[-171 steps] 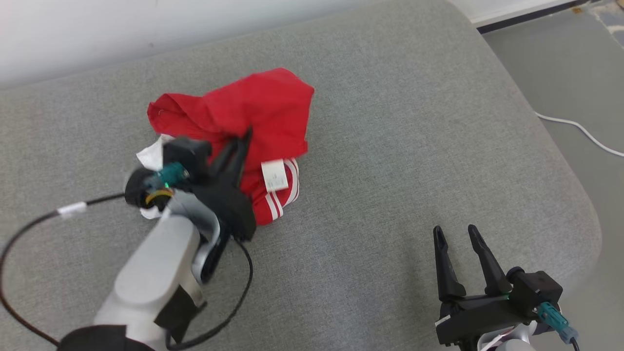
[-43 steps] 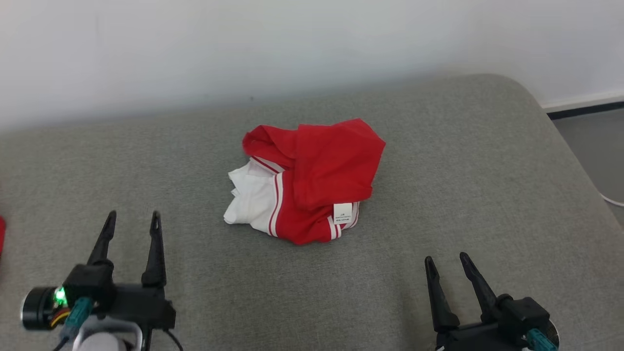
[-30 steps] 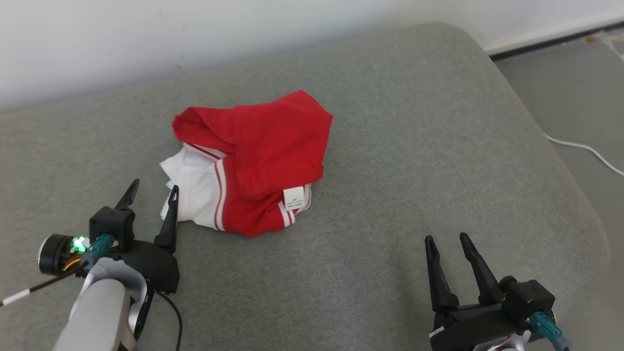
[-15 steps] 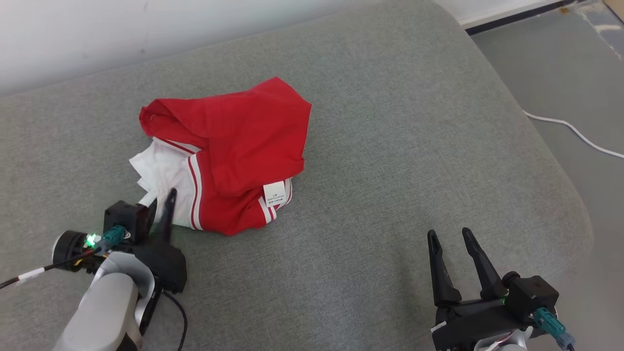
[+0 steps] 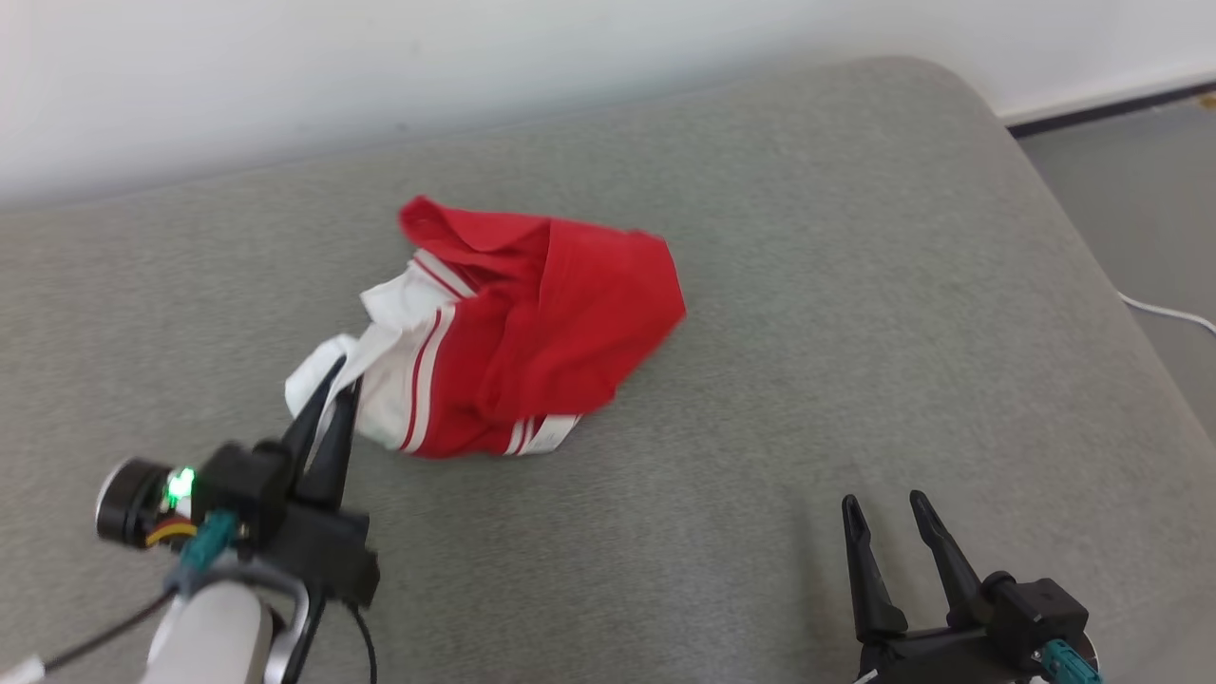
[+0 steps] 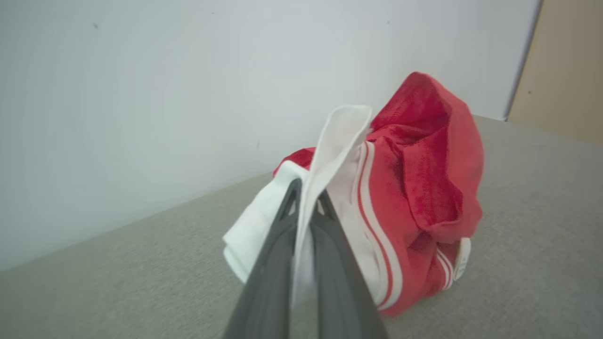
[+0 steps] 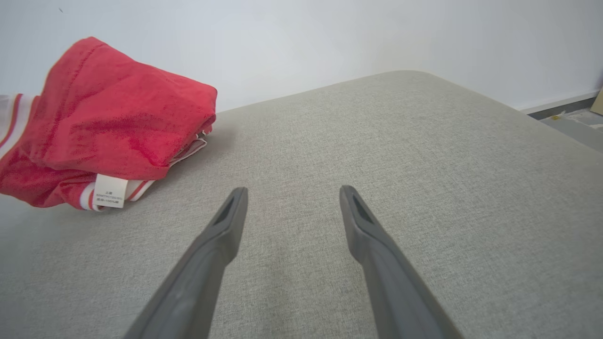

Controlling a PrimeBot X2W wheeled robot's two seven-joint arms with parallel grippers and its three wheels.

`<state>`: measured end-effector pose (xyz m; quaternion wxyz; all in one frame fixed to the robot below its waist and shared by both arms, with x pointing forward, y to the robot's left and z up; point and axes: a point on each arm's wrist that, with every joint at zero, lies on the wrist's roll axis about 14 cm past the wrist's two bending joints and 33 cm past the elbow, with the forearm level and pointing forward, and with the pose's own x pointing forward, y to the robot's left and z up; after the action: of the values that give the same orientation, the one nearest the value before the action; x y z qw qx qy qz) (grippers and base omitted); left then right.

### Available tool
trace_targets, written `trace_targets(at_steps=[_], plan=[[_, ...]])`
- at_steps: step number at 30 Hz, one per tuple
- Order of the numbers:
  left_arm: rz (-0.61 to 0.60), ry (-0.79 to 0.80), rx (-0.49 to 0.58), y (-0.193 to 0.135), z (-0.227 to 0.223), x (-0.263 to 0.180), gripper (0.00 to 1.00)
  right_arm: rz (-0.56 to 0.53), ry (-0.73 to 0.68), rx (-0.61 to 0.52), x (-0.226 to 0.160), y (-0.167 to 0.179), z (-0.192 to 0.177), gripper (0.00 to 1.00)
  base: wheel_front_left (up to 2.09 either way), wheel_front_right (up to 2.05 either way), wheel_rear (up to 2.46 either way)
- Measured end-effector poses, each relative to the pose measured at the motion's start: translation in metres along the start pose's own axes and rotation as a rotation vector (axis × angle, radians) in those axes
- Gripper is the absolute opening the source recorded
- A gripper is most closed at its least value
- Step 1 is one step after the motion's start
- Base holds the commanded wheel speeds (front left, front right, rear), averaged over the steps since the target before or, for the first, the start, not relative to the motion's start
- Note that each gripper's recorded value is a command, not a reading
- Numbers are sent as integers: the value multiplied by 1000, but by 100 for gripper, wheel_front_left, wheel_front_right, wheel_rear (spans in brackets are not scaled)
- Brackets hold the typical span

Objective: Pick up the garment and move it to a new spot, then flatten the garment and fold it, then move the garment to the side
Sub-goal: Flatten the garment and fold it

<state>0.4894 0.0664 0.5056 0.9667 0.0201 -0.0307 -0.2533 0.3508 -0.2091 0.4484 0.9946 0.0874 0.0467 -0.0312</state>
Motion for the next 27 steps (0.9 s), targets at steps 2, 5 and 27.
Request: trace_targets(at_steps=[2, 5, 27], plan=[[28, -8, 21, 6, 3, -19, 0, 26, 4, -1, 2, 8, -2, 100, 0, 0, 0], [62, -15, 51, 9, 6, -49, 0, 65, 1, 2, 6, 21, -1, 100, 0, 0, 0], [117, 30, -145, -50, -12, -122, 100, 177, -17, -8, 2, 55, 3, 100, 0, 0, 0]])
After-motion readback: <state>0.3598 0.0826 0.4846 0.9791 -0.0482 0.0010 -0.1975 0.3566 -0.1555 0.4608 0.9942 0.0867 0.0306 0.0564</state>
